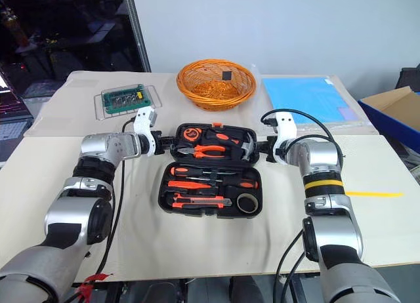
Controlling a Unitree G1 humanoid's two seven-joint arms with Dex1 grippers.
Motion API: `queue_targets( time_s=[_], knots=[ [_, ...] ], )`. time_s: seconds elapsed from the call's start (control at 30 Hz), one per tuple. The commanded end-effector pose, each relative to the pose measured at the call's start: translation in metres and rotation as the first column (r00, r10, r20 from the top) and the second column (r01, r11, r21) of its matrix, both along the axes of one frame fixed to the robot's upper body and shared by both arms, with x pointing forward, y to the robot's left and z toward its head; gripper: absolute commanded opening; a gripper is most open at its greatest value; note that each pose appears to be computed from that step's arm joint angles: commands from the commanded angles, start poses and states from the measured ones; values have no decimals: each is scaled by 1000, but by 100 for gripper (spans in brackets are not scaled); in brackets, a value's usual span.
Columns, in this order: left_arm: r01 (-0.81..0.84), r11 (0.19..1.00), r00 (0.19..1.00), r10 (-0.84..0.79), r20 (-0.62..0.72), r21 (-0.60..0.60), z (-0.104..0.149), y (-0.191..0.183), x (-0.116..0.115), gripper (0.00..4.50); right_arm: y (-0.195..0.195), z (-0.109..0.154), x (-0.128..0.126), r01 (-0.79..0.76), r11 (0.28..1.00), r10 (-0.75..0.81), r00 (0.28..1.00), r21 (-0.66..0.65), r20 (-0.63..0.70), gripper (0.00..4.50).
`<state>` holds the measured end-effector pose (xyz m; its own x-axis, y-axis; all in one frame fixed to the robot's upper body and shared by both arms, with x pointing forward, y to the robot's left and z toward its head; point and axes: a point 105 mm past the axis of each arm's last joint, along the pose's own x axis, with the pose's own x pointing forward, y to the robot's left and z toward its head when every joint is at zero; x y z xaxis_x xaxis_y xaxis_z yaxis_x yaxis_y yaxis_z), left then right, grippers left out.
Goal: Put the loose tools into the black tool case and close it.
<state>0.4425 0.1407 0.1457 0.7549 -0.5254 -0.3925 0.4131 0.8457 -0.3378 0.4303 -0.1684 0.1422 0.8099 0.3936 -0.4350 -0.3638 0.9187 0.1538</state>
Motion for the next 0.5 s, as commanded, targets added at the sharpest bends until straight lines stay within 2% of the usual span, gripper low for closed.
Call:
queue_targets(
  time_s=[0.03,0.1,0.17,0.23,0.3,0.37,0.5],
  knots=[
    [215,976,944,-199,262,-30,49,-25,-7,0,18,65,8,-53,993,89,916,-102,391,2],
    [223,971,852,-237,466,86,69,-24,-13,0,30,84,-3,-75,991,124,850,-114,513,2],
    [230,957,783,-289,550,176,74,-25,-22,0,42,88,-14,-106,985,167,801,-137,575,2],
    [218,944,754,-324,572,247,65,-23,-28,0,51,88,-30,-164,977,211,733,-133,647,2],
    [214,911,691,-395,605,352,56,-29,-39,0,50,88,-48,-180,982,170,690,-60,704,2],
    [193,876,616,-459,640,442,50,-35,-52,0,47,87,-66,-194,981,139,686,-3,714,2],
    [186,839,553,-520,651,512,42,-28,-69,0,36,72,-101,-212,970,229,655,-115,720,2]
  ],
)
